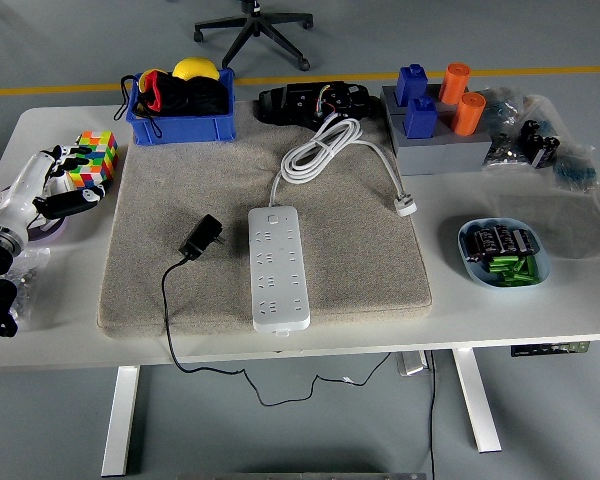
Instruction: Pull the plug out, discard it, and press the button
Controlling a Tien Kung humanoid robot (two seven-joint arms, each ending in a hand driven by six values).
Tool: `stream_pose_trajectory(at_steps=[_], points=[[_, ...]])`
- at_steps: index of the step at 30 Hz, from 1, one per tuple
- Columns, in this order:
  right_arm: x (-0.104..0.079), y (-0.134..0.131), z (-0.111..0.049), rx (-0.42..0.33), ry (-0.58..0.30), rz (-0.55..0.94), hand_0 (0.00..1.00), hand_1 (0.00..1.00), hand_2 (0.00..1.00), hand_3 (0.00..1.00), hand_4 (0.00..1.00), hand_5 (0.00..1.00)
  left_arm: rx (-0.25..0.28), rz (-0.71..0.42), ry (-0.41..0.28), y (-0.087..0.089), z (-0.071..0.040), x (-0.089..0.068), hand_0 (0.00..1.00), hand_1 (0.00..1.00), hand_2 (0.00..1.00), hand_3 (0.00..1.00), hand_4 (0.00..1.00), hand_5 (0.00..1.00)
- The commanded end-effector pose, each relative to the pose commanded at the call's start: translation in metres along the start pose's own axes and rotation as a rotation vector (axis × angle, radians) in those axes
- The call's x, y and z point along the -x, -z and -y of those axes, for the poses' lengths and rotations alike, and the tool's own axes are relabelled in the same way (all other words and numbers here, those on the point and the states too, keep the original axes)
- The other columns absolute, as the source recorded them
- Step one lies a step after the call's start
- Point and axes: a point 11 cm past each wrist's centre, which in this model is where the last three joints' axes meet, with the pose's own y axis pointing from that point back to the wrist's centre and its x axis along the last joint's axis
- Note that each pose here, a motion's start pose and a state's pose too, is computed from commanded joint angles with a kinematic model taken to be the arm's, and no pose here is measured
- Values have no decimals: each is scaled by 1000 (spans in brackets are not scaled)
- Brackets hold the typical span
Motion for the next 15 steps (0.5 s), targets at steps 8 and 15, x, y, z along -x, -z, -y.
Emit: stream_pose_trajectory(at_steps=[8,15], points=[[10,-10,1,9,14,22,757,668,656,621,668,506,-15,-14,2,7,-5,0,827,820,763,809,767,323],[8,-4,1,0,5,30,757,668,655,620,668,506,-21,-22,6,10,-7,2,824,816,763,809,767,324]])
